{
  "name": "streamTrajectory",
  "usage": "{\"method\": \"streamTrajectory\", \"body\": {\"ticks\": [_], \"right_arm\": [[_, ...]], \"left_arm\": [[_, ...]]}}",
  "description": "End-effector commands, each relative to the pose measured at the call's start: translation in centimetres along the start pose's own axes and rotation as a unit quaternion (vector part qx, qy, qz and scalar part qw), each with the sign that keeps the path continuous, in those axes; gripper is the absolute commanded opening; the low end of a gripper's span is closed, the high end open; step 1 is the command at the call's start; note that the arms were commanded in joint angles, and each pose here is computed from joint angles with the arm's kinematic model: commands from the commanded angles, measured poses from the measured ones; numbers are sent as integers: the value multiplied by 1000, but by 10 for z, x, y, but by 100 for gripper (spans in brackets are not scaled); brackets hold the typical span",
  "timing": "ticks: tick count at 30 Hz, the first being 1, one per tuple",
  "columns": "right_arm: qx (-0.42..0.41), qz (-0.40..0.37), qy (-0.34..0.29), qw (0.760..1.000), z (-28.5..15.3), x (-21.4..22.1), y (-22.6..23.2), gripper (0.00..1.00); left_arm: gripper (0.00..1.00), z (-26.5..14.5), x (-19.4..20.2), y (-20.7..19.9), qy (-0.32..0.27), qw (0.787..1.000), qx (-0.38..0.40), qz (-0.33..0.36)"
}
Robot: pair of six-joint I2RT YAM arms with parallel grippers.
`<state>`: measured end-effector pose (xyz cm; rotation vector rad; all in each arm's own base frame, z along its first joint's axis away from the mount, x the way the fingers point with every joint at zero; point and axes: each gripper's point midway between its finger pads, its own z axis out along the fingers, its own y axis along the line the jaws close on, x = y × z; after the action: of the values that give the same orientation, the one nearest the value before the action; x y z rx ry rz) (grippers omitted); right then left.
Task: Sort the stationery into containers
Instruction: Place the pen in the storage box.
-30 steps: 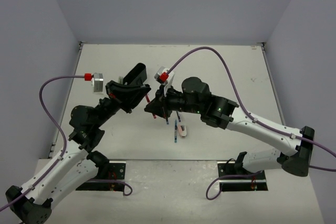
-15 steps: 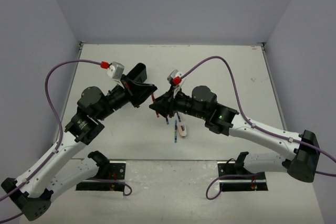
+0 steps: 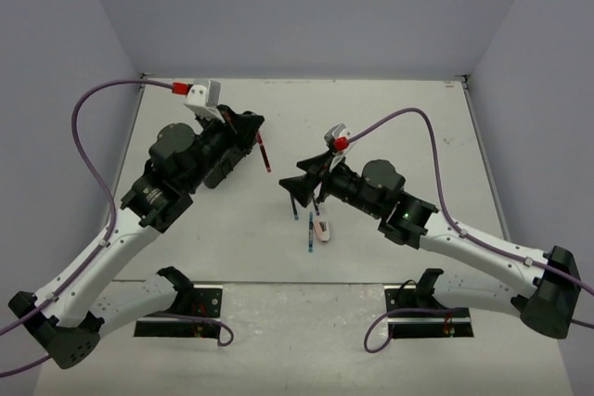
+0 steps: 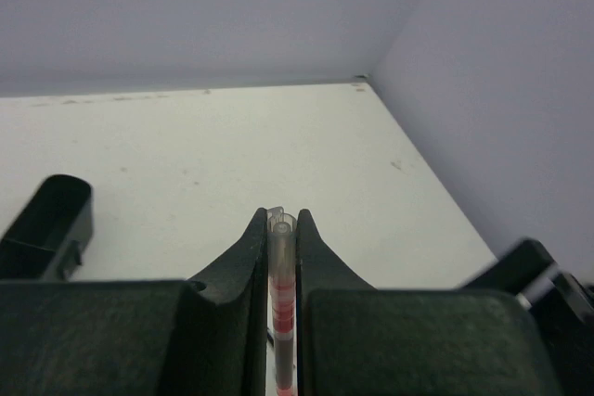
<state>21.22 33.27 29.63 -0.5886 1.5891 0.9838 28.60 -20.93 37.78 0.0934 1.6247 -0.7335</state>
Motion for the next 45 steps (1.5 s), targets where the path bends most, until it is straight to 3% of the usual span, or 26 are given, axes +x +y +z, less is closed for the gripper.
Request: {"method": "streamTrajectory", "body": {"ticks": [1, 6, 10, 19, 24, 31, 34, 39, 40, 45], "right_arm": [[80, 13, -49, 996, -34, -16, -27, 70], [86, 12, -43, 995, -51, -8, -30, 71], [85, 11, -47, 995, -58, -1, -32, 72], [76, 8, -47, 996, -72, 3, -29, 73], [73, 3, -42, 996, -72, 5, -29, 73], [81, -5, -34, 996, -70, 8, -33, 74], [96, -7, -29, 995, -67, 12, -39, 74], [118, -6, -12, 993, -58, 20, -48, 74], [122, -6, -8, 993, -57, 22, -50, 74], [178, 29, 33, 983, -46, 39, -81, 73]], "left_arm": [[0, 36, -51, 55, -107, 986, -119, 55], [0, 71, -72, 107, -192, 962, -161, 111], [0, 99, -62, 142, -214, 952, -172, 135], [0, 165, -7, 204, -179, 955, -188, 145], [0, 171, 11, 224, -168, 948, -212, 168], [0, 162, 47, 236, -112, 956, -218, 159], [18, 154, 64, 238, -89, 961, -215, 147], [67, 143, 77, 234, -66, 968, -209, 123], [68, 142, 79, 235, -59, 968, -210, 121], [97, 130, 39, 208, -63, 974, -206, 64]]}}
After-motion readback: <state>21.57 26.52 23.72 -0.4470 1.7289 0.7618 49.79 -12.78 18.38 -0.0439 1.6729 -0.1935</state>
